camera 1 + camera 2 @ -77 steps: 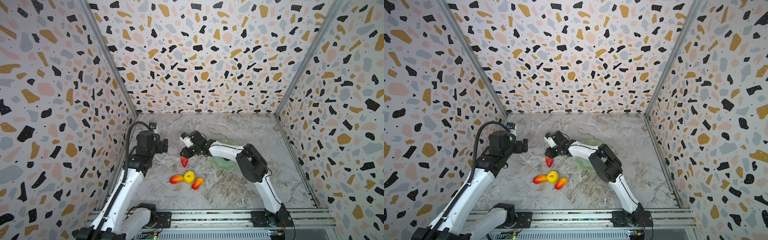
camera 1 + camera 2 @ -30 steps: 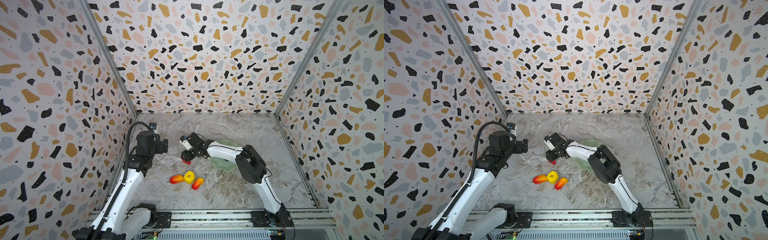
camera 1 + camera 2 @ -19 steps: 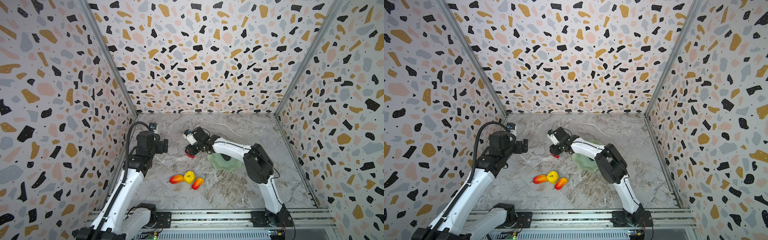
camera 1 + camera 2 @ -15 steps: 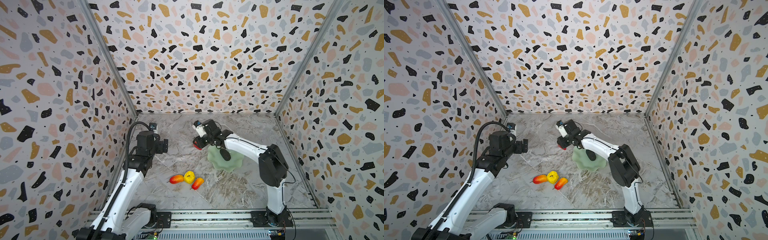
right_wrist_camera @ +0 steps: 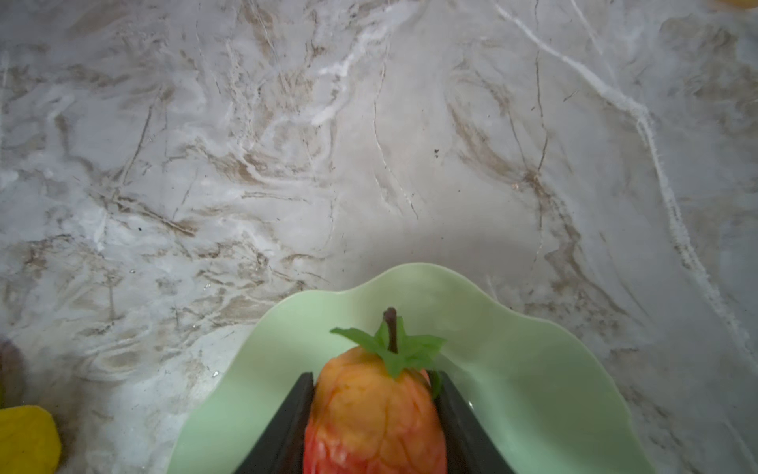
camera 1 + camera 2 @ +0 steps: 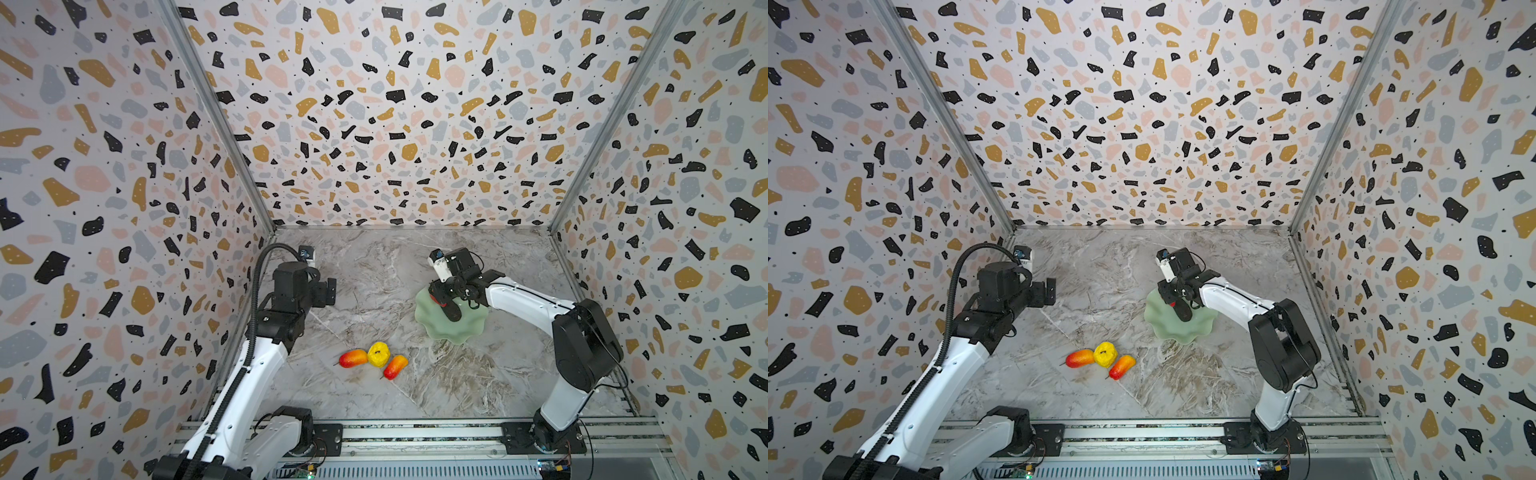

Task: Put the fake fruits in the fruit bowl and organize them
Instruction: 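Carry the peach into the green bowl and open the right gripper, then move the right gripper to the yellow bell pepper and grasp it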

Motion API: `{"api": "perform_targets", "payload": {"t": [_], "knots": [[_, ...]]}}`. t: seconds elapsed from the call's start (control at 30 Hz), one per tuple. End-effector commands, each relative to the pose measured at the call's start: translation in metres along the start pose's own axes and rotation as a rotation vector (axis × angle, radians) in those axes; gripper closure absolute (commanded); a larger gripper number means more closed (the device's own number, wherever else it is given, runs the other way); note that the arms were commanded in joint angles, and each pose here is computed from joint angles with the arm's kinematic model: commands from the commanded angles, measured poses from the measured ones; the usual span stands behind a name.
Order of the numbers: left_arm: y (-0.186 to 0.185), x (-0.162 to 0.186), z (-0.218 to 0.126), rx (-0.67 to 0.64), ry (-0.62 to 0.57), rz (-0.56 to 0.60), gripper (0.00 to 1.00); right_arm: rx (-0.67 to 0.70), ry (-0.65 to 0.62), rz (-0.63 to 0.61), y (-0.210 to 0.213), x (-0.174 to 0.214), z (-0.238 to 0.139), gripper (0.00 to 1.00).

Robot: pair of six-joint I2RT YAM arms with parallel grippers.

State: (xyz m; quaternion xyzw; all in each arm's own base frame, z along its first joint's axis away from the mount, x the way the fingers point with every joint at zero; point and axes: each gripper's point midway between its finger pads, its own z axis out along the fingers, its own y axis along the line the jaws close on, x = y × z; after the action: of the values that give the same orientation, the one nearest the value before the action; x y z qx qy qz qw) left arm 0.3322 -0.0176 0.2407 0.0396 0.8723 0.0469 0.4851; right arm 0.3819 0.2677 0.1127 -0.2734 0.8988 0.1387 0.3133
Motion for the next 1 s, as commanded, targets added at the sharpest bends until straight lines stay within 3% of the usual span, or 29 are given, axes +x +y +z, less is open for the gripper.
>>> {"api": "perform_targets", "payload": {"t": [0.0, 0.57, 0.87, 0.97], "knots": [[0.001, -0.004, 0.000, 0.001, -0.026, 0.003, 0.01, 0.005, -0.007, -0.012, 0.000, 0.000, 0.003, 0.56], [0.000, -0.003, 0.001, 0.006, -0.022, 0.003, 0.00, -0.026, 0.041, 0.019, 0.003, 0.028, 0.025, 0.47], [0.000, -0.004, 0.000, 0.009, -0.026, 0.004, 0.00, -0.003, 0.025, -0.002, 0.000, 0.015, 0.012, 0.28], [-0.001, -0.004, 0.000, 0.011, -0.026, 0.003, 0.00, 0.007, -0.013, -0.030, 0.001, -0.003, -0.005, 0.15]]}}
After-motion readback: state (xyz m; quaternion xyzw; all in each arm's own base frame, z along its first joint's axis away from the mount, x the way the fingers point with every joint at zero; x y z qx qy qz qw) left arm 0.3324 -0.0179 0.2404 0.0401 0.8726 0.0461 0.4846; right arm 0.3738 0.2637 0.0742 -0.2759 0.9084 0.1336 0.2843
